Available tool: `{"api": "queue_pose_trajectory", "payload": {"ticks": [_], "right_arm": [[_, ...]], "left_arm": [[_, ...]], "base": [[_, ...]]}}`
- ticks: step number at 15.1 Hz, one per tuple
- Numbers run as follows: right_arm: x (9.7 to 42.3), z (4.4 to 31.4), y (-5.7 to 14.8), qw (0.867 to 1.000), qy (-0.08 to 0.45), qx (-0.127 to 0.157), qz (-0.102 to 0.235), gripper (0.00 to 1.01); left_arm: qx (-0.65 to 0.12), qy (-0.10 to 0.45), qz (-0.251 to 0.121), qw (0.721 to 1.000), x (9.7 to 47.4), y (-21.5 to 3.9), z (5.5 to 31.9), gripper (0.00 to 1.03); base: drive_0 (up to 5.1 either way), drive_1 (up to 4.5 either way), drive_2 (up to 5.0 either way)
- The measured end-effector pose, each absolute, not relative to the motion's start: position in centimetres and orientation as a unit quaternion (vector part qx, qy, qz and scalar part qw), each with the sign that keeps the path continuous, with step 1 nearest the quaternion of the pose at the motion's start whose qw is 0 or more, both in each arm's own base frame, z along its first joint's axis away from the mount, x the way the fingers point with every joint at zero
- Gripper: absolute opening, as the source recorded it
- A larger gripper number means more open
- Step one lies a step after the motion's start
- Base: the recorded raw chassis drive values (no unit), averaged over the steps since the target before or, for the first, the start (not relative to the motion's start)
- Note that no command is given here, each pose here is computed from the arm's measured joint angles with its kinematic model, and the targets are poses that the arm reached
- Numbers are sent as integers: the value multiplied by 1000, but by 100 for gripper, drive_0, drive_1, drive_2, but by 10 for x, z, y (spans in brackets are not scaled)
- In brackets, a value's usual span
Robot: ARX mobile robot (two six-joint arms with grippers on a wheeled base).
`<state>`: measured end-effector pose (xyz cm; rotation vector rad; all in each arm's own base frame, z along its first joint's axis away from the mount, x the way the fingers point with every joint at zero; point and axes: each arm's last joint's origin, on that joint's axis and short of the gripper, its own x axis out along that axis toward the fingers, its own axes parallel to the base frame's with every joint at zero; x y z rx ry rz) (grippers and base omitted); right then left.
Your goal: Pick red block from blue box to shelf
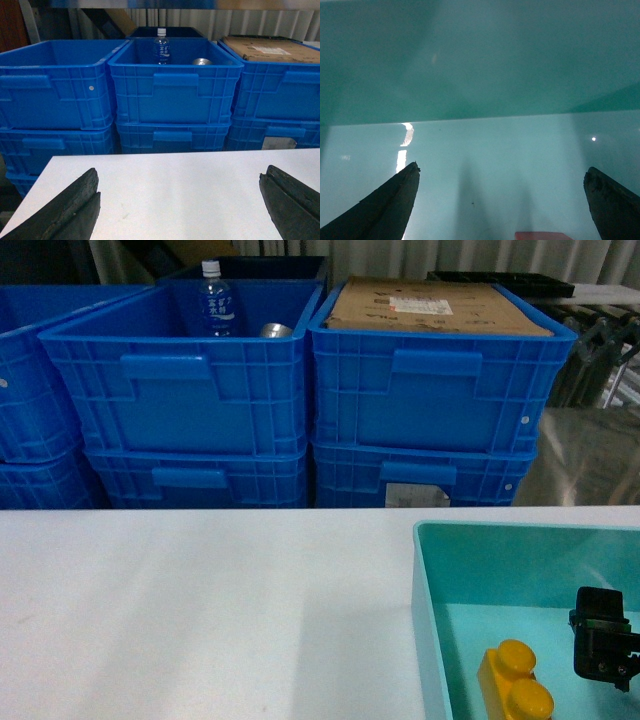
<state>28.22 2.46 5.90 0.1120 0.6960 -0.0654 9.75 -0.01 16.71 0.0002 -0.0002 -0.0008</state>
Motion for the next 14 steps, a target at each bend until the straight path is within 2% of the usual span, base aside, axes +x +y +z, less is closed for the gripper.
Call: {"api": "queue_pose_trajectory", "payload": {"ticks": [4, 6, 10, 14], "right_arm": [[273, 54, 7, 936, 340, 63, -57, 98], [269, 53, 2, 936, 342, 65, -57, 98], [268, 49, 8, 934, 348, 62, -45, 98], [275, 35, 10, 931, 357, 51, -54, 98]], "left_arm": [[0, 0, 0, 1000, 97, 0, 167, 98], [0, 0, 0, 1000, 97, 0, 167, 98], [0, 0, 0, 1000, 97, 0, 167, 98], [0, 0, 0, 1000, 97, 0, 167, 98]], "base": [[0, 0, 0], [0, 0, 0], [0, 0, 0], [0, 0, 0]]}}
